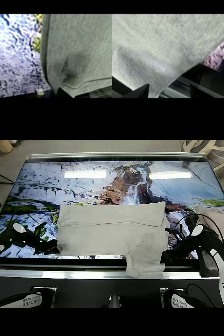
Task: Fold the shirts.
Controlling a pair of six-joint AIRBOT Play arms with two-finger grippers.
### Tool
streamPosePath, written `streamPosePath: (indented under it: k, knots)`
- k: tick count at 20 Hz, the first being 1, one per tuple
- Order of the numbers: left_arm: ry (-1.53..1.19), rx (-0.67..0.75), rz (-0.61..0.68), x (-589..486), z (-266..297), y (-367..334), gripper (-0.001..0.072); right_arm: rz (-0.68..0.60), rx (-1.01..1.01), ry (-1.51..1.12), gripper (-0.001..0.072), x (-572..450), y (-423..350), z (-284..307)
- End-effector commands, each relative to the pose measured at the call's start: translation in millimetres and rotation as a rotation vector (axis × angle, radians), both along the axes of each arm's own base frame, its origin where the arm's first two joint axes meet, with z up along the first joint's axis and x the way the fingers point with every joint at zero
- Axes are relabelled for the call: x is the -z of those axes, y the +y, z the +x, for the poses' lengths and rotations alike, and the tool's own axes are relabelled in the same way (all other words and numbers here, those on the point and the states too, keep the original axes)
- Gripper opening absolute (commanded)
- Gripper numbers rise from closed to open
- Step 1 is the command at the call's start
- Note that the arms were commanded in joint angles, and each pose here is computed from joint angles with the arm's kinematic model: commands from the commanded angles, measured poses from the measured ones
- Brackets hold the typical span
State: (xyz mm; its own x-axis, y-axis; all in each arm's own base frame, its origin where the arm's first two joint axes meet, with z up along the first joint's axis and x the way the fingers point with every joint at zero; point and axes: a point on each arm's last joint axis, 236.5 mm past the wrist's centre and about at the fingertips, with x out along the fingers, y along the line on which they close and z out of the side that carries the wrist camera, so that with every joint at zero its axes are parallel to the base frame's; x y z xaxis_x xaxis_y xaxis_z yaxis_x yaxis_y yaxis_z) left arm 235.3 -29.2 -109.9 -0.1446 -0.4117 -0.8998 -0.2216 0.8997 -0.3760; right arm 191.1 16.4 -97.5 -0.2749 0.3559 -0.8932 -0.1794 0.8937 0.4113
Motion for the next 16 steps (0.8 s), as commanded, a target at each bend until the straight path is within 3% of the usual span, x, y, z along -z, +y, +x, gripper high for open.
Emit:
streamPosePath:
  k: [1, 2, 6, 7, 8, 12, 16]
  knots:
    - [-0.006, 0.005, -0.003, -4.5, -0.6, -0.7, 0.0028, 0.016, 0.065, -0.044, 0.0524, 10.2, 8.7, 8.5]
    - [-0.008, 0.006, -0.002, -5.0, -0.4, -0.7, 0.0028, 0.025, 0.077, -0.052, 0.052, 10.7, 11.3, 10.8]
    - [-0.008, 0.005, -0.002, -4.9, -0.3, -0.7, 0.0028, 0.042, 0.127, -0.032, 0.0305, 12.4, 18.5, 8.2]
    - [-0.009, 0.005, -0.002, -4.9, -0.1, -0.6, 0.0028, 0.041, 0.128, -0.029, 0.0186, 14.0, 18.8, 6.5]
    - [-0.009, 0.005, -0.002, -4.9, -0.1, -0.6, 0.0028, 0.037, 0.127, -0.031, 0.0022, 14.7, 17.9, 6.7]
    - [-0.091, 0.035, 0.012, -19.6, 19.2, 4.4, 0.0026, 0.051, 0.074, -0.099, 0.0023, -6.6, 14.1, 28.9]
    - [-0.255, 0.044, 0.043, -74.5, 64.3, 12.9, 0.0023, 0.05, 0.065, -0.323, 0.0021, -67.8, 5.9, 100.0]
